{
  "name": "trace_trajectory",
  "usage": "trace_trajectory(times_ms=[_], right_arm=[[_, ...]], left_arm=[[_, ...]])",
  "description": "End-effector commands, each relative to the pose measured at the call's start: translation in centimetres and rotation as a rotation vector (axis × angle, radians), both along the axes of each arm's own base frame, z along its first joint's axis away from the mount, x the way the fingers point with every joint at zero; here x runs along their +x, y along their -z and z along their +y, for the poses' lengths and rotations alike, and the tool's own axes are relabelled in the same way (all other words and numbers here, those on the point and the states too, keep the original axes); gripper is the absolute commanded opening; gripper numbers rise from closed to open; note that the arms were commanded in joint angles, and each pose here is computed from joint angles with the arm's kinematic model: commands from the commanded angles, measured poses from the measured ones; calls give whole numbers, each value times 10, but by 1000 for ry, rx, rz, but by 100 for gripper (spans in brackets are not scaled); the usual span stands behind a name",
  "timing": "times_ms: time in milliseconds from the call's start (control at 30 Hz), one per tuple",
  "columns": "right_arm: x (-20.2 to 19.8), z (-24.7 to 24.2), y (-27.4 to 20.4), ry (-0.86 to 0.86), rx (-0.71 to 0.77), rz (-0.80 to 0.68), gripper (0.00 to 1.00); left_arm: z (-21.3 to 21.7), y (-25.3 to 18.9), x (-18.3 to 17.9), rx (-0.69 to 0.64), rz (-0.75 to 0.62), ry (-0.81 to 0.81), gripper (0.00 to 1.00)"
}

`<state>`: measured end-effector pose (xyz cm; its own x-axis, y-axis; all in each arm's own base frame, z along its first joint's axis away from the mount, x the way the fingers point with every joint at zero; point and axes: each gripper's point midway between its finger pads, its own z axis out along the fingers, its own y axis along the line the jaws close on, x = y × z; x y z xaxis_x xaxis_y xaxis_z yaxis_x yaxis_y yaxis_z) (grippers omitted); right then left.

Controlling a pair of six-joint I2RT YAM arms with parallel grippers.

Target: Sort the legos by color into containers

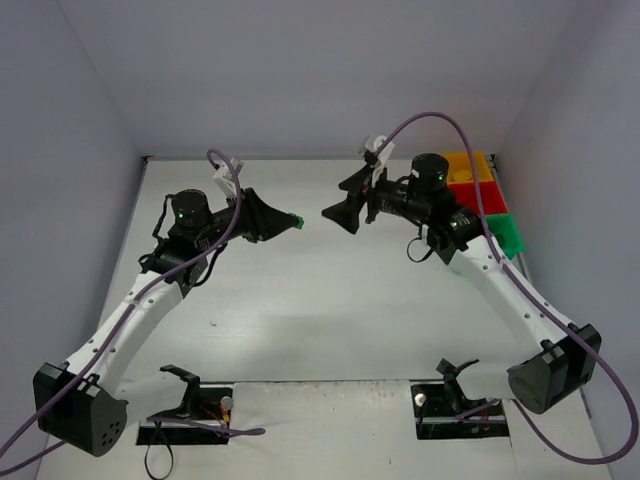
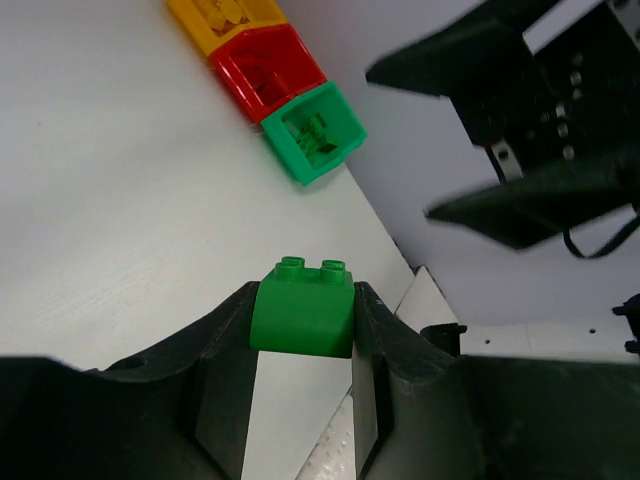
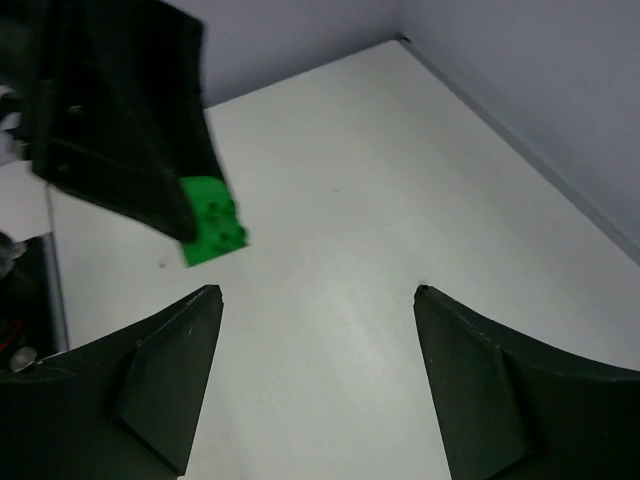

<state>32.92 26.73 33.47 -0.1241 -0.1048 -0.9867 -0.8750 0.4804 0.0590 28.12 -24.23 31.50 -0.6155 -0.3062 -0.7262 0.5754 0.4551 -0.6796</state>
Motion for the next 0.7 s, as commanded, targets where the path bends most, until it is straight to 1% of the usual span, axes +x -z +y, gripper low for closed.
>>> trace_trajectory(times_ms=[0, 100, 200, 333, 467, 567, 667], right_arm=[[-40, 28, -35, -150, 68, -117, 74], [-62, 47, -41, -233, 74, -128, 75], [-75, 63, -45, -275, 71, -149, 76], [-71, 75, -46, -257, 57, -172, 76], [-64, 85, -51, -252, 51, -196, 74], [-56, 89, -52, -234, 40, -214, 70], [-52, 92, -51, -232, 34, -219, 60]], left_arm=[[2, -52, 2, -105, -20, -35, 14], [1, -62, -2, -139, 18, -28, 14], [-1, -72, -7, -174, 35, -10, 14], [-2, -81, -14, -198, 48, 9, 14], [0, -82, -22, -185, 57, 23, 14], [1, -84, -26, -186, 57, 26, 14], [2, -83, -29, -184, 59, 26, 14]])
